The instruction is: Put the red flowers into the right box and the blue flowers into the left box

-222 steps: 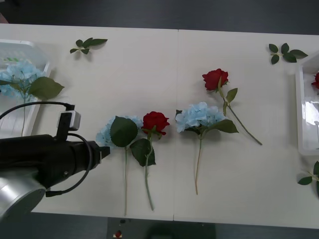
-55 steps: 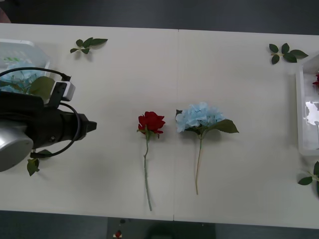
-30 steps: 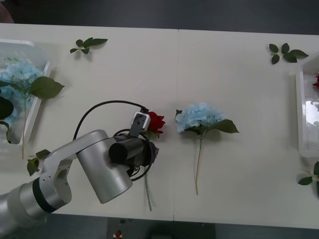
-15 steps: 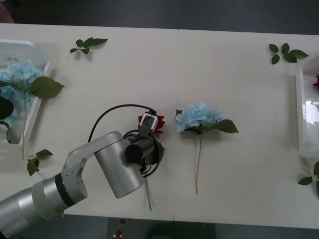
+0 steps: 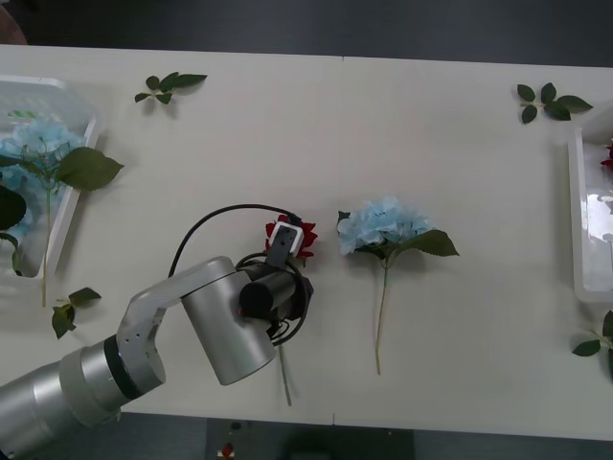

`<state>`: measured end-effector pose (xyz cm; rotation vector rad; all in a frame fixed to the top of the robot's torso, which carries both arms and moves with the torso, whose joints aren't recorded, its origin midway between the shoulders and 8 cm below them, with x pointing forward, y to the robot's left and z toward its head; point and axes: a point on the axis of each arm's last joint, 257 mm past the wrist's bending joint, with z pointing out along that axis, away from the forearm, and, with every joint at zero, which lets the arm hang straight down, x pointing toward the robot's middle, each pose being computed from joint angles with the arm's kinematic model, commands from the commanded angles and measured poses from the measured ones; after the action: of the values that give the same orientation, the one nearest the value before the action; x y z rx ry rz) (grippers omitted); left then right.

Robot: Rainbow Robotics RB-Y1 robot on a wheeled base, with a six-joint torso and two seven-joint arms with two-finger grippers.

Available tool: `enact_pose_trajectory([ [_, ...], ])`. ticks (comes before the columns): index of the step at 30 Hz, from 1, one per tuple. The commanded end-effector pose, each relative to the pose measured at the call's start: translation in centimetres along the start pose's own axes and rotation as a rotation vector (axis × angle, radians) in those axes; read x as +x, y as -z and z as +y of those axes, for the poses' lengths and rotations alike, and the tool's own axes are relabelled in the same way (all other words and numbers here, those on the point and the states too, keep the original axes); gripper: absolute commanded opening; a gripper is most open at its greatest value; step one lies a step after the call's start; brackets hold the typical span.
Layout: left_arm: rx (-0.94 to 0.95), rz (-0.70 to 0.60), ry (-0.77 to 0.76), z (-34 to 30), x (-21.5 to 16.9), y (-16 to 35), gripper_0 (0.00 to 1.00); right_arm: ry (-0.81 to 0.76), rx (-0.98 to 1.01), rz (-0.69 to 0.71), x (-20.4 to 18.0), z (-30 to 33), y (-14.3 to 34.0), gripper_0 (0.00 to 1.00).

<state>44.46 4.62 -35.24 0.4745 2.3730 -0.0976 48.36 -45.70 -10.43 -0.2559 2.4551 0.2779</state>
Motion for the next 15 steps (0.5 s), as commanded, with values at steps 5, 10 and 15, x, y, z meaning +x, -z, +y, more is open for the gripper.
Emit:
enact_pose_trajectory([
  [5,-0.006,-0.058,0.003,1.7,-1.8,0.4,0.0,0.268,-0.133,-0.092,-2.3,4.4,1.6,1.0],
  [10,0.019,-0.127,0.051,2.7,-5.0,2.7,0.0,0.412,-0.196,-0.11,-1.8,6.8,0.6,1.0],
  [15,0.141,-0.189,0.19,2.5,-9.4,7.6,0.0,0.509,-0.291,-0.124,-1.4,10.3,0.1,1.0],
])
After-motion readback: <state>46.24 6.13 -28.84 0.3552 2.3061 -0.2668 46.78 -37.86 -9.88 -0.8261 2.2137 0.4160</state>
